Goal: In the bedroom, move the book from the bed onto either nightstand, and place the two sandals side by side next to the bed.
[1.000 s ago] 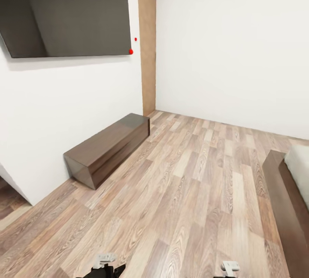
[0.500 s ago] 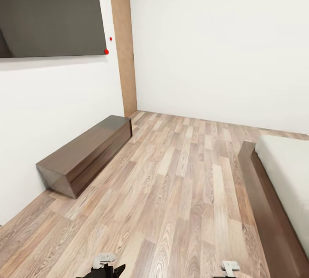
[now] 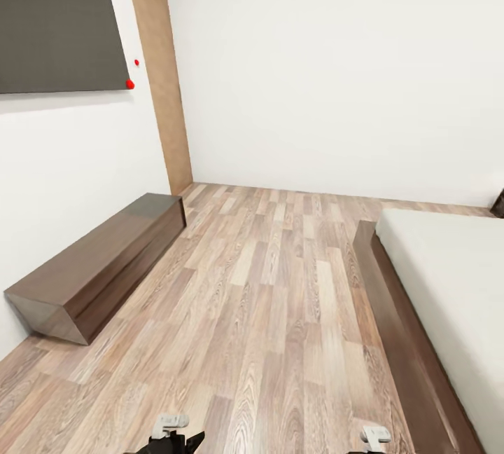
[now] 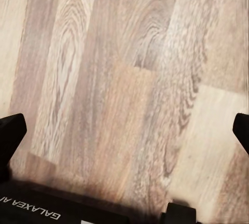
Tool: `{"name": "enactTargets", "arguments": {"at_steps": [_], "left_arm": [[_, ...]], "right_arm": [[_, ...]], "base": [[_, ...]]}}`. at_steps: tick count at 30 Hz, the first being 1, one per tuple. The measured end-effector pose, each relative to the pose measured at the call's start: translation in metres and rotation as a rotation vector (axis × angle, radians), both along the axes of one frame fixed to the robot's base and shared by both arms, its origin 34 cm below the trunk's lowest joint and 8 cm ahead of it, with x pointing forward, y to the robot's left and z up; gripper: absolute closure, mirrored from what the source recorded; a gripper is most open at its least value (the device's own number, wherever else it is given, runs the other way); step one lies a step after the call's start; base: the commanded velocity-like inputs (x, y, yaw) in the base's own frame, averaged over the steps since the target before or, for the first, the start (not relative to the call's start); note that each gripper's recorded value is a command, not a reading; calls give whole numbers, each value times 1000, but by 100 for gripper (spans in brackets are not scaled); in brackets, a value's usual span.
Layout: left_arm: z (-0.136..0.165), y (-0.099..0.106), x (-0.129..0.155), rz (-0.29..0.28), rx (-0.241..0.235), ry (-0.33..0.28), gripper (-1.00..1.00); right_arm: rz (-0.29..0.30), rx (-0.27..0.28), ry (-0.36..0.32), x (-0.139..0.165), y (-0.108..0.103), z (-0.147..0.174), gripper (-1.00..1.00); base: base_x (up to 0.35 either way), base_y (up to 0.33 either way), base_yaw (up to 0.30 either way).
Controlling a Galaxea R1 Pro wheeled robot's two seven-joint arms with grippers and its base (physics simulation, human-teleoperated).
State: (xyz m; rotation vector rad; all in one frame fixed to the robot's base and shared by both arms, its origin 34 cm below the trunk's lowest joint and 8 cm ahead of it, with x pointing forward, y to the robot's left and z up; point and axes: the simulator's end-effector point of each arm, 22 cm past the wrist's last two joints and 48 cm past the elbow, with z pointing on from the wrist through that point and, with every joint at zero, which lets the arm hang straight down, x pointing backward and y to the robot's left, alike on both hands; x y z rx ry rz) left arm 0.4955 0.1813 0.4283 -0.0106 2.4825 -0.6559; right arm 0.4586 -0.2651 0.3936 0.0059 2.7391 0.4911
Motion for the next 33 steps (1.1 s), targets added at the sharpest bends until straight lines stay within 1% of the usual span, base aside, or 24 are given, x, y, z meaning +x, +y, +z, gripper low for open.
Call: {"name": "enactTargets", "arguments": {"at_steps": [16,33], "left_arm": [[0,-1,0,0,-1,1,-100],[0,1,0,3,0,-1,-100]], "right_arm": [[0,-2,0,0,0,0,-100],[0,-3,0,0,0,0,-100]], "base": [[13,0,-290],[310,0,-18]]}}
